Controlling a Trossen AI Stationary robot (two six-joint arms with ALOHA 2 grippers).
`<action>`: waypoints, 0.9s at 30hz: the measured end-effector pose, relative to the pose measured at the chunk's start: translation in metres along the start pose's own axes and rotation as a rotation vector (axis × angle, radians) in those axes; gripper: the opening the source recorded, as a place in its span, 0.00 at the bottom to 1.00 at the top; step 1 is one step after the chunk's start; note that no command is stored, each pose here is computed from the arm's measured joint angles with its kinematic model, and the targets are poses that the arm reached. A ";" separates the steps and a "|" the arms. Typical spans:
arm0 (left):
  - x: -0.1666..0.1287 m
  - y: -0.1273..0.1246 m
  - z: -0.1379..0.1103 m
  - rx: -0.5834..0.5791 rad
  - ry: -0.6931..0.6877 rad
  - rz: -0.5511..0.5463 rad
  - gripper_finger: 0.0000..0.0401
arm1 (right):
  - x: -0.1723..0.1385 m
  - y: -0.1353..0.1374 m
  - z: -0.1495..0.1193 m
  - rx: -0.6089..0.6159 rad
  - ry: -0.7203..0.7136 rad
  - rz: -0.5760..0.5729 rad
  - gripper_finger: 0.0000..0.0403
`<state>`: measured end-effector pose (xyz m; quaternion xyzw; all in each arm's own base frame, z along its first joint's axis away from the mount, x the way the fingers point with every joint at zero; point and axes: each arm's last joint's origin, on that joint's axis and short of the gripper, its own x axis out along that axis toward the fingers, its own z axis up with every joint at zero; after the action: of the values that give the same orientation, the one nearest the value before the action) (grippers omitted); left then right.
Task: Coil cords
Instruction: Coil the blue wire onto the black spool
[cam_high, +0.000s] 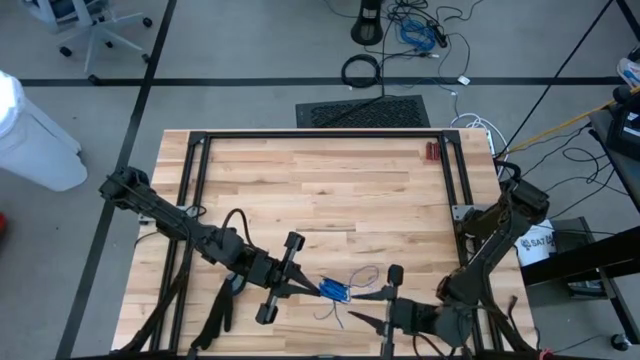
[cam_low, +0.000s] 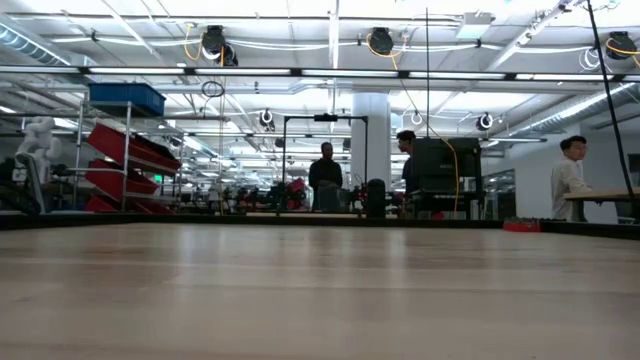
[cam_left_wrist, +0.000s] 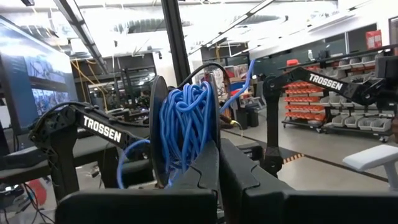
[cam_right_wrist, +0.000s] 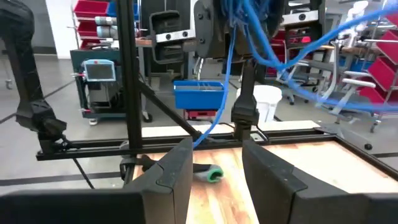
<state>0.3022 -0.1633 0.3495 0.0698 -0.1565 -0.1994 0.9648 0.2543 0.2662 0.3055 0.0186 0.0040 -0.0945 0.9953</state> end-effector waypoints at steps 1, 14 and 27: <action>0.000 0.000 0.000 -0.001 0.000 0.000 0.00 | 0.003 -0.002 -0.001 0.002 0.000 -0.010 0.31; 0.000 0.000 0.000 0.001 0.000 0.001 0.00 | 0.039 -0.022 0.002 0.012 -0.009 0.081 0.31; 0.000 0.000 -0.002 0.003 0.021 -0.003 0.00 | 0.005 0.002 0.004 0.073 -0.011 0.181 0.31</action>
<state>0.3030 -0.1630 0.3475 0.0738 -0.1465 -0.1998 0.9660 0.2596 0.2666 0.3097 0.0545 -0.0064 -0.0045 0.9985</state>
